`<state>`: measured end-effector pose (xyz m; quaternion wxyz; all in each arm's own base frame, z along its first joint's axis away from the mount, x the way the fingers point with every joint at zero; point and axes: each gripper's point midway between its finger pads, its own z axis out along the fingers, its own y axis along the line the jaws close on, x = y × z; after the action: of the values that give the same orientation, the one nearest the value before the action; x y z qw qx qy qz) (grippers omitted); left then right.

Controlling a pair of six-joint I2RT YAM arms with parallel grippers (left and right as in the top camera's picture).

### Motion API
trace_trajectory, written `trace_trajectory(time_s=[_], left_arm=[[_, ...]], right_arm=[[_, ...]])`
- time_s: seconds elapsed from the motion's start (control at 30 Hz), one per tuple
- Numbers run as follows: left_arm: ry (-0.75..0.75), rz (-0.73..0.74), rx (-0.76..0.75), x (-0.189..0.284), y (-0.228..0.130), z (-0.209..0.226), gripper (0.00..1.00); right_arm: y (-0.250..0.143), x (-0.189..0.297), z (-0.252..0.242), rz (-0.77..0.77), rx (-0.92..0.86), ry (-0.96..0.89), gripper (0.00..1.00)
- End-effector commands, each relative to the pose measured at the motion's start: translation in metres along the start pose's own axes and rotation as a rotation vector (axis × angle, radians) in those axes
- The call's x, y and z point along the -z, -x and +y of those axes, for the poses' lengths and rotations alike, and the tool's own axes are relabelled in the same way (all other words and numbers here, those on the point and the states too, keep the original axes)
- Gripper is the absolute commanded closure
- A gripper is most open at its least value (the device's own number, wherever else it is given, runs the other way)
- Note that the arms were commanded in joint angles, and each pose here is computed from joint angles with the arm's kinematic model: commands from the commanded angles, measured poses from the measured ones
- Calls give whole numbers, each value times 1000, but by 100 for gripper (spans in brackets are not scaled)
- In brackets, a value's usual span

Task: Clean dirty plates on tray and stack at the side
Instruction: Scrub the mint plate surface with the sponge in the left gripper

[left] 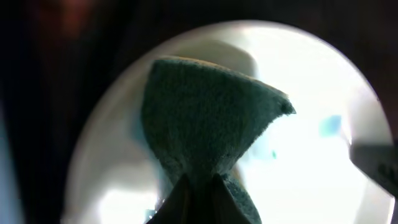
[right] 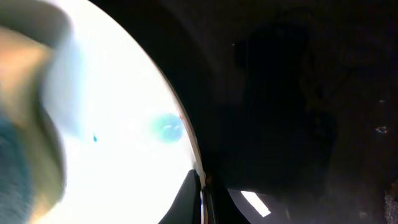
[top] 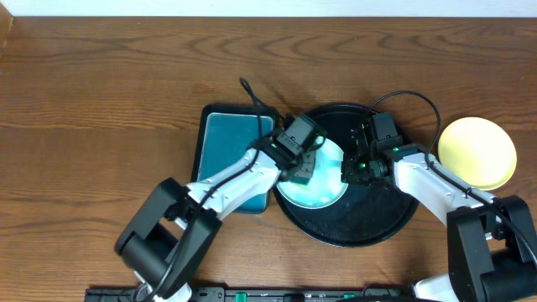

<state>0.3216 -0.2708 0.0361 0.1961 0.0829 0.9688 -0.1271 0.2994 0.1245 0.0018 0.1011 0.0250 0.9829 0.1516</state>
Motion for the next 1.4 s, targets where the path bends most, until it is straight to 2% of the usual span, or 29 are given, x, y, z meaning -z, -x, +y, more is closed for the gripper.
trace_trajectory(time_s=[0.0, 0.17, 0.27, 0.47, 0.63, 0.77, 0.93, 1.2, 1.23, 1.3, 1.37], left_arm=[[-15, -152, -18, 33, 35, -5, 92], [-165, -177, -13, 39, 44, -34, 92], [-180, -154, 19, 28, 38, -40, 92], [-221, -90, -12, -1, 17, -60, 93], [-182, -21, -31, -25, -6, -56, 92], [-51, 23, -15, -27, -16, -24, 93], [5, 17, -2, -6, -6, 0, 93], [-74, -116, -9, 65, 31, -2, 93], [-73, -129, -7, 74, 34, 2, 93], [-62, -144, -3, 86, 38, 13, 92], [-31, -146, 34, 96, 42, 33, 93]], right_arm=[[-19, -9, -3, 65, -9, -13, 99], [-20, -9, -4, 68, -10, -14, 99], [-20, -9, -4, 70, -10, -14, 99], [-20, -9, -4, 70, -10, -14, 99], [-20, -9, -4, 70, -10, -14, 99], [-21, -9, -4, 71, -10, -15, 99], [-20, -9, -4, 70, -10, -15, 99], [-18, -9, -7, 57, -9, -34, 99], [-17, -9, -6, 54, -8, -32, 96], [-15, -9, -6, 45, -5, -28, 78], [-13, -9, -5, 37, -3, -26, 80]])
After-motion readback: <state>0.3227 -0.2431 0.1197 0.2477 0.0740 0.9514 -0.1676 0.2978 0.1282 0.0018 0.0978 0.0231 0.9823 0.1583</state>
